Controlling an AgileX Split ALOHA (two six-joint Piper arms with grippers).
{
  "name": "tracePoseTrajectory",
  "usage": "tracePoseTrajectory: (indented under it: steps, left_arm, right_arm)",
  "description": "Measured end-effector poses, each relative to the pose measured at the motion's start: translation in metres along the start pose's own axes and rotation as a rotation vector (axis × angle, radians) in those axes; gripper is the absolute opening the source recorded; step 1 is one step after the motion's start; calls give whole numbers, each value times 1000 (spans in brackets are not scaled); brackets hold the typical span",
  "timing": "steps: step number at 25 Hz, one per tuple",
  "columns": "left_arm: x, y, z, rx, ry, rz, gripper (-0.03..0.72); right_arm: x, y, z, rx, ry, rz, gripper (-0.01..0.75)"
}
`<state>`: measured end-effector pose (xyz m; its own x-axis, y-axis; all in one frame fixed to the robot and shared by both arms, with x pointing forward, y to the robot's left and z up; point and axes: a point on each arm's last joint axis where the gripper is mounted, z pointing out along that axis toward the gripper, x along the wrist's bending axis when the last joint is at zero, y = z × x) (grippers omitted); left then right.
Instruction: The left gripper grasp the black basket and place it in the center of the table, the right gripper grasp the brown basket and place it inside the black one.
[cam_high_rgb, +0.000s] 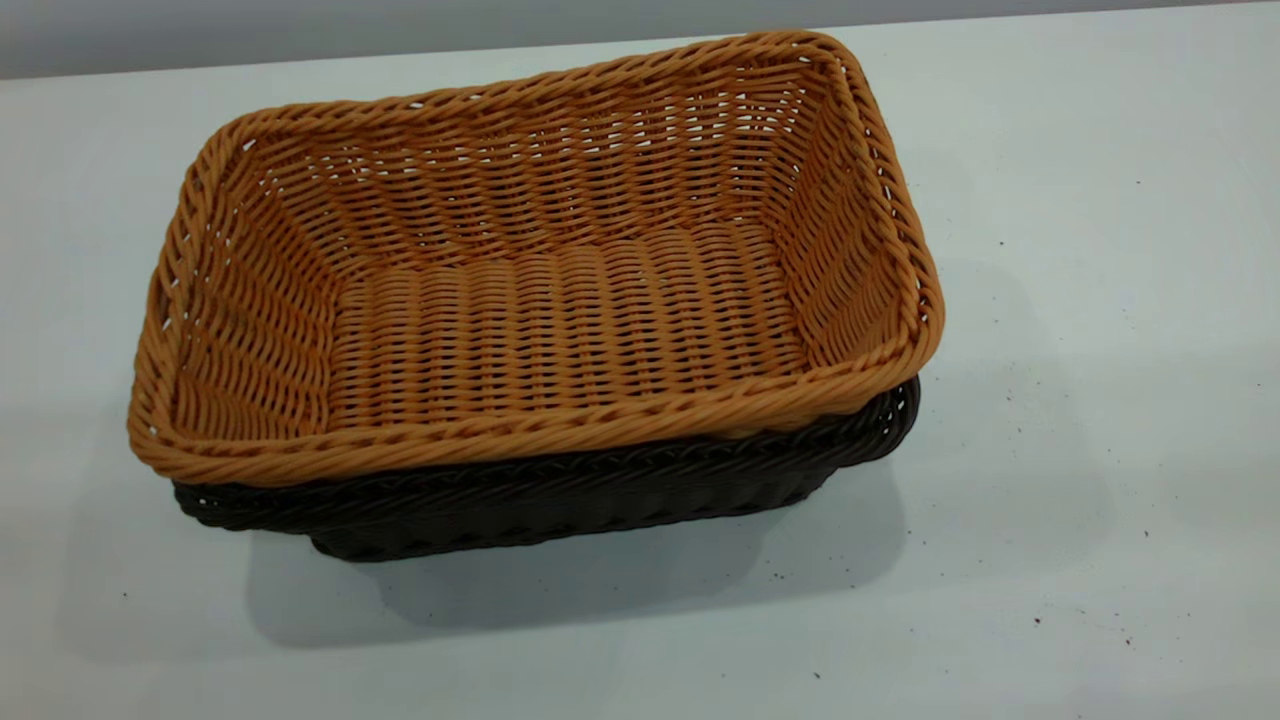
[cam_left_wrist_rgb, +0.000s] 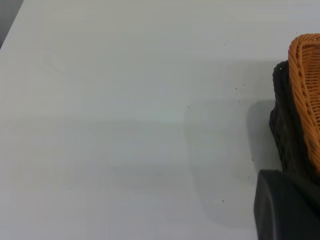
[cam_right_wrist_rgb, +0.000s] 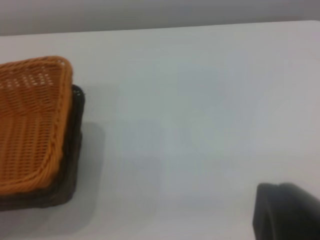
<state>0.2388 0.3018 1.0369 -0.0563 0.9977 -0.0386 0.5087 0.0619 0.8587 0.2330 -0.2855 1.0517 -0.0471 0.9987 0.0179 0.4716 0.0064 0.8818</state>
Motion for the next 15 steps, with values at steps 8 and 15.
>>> tracePoseTrajectory:
  steps: [8, 15]
  left_arm:
    - [0, 0, 0, 1, -1, 1, -1]
    - [0, 0, 0, 1, -1, 1, -1]
  right_arm:
    - [0, 0, 0, -1, -18, 10, 0]
    - [0, 0, 0, -1, -16, 10, 0]
